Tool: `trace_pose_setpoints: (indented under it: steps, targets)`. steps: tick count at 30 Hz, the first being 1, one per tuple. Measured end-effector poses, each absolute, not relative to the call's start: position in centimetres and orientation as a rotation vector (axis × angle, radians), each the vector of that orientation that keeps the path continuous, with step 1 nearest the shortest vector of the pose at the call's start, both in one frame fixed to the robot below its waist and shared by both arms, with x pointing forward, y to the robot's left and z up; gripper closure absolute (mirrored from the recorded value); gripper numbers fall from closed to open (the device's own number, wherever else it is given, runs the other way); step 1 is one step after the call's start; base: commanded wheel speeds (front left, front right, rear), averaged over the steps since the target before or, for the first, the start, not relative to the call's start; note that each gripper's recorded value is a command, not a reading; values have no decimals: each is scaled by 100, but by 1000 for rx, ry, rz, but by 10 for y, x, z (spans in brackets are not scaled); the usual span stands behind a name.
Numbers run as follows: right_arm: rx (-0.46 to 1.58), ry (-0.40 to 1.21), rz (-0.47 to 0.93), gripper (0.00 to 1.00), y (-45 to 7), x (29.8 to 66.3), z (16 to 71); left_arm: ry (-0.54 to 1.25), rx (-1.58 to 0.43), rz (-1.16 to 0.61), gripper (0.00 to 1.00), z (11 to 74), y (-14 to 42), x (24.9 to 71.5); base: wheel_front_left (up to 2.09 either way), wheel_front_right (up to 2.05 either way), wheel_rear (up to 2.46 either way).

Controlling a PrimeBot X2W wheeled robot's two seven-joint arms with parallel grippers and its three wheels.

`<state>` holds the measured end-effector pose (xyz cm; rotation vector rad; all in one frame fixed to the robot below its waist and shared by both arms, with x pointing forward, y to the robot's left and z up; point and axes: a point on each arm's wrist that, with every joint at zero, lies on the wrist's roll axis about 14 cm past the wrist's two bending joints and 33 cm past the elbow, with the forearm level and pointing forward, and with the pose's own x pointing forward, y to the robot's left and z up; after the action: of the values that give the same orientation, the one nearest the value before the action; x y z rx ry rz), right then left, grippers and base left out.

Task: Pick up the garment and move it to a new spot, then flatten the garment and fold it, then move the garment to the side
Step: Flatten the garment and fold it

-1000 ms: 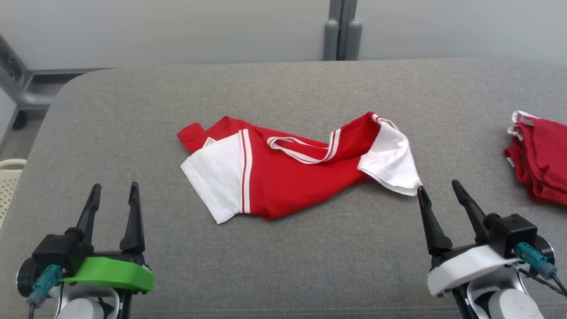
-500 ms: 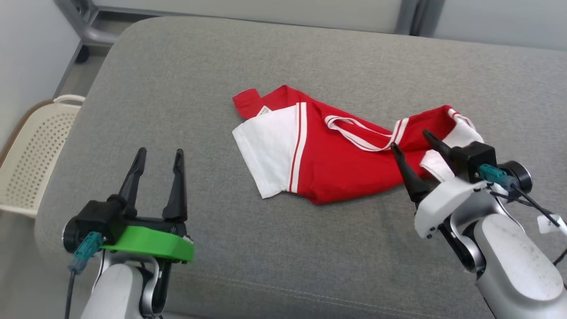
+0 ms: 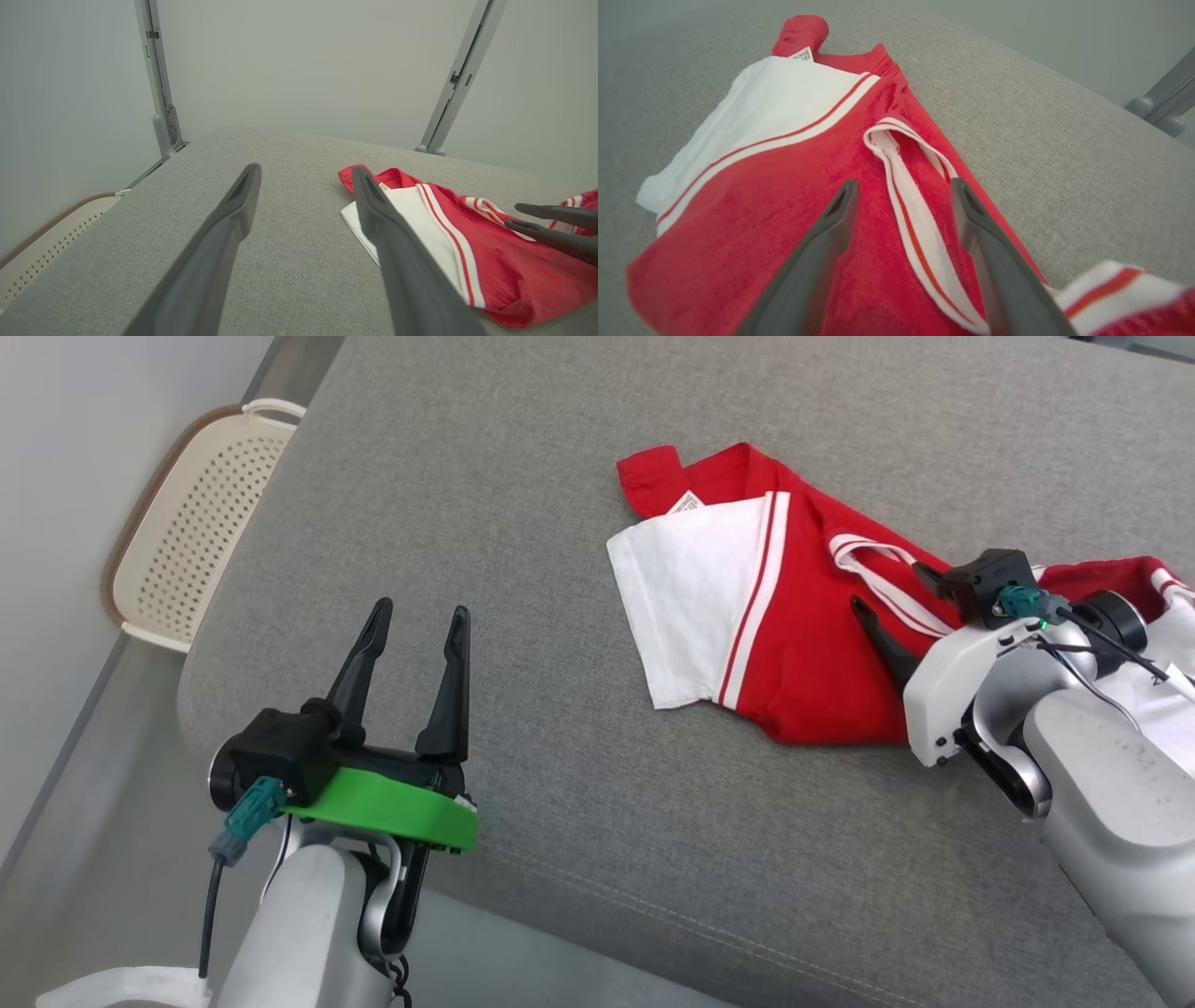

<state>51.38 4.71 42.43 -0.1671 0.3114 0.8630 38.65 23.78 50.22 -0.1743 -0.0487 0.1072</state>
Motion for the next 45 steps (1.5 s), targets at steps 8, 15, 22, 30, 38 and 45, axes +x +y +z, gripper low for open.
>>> trace_pose_setpoints:
  steps: [8,15,22,30,38,45]
  targets:
    - [-147,349,926,100,76,523,398,-3,-160,140,0,488,248,388,0,0,0]
    - [-80,280,915,100,78,530,410,-2,-162,133,0,487,246,392,0,0,0]
    - [56,154,841,100,56,531,447,-12,-155,103,0,487,237,401,0,0,0]
    - [131,103,647,100,-19,521,461,-24,-151,35,0,488,218,418,0,0,0]
    - [196,77,420,100,-89,499,470,-17,-144,-40,0,484,196,429,0,0,0]
    - [230,70,233,100,-144,473,469,-8,-142,-98,0,480,180,437,0,0,0]
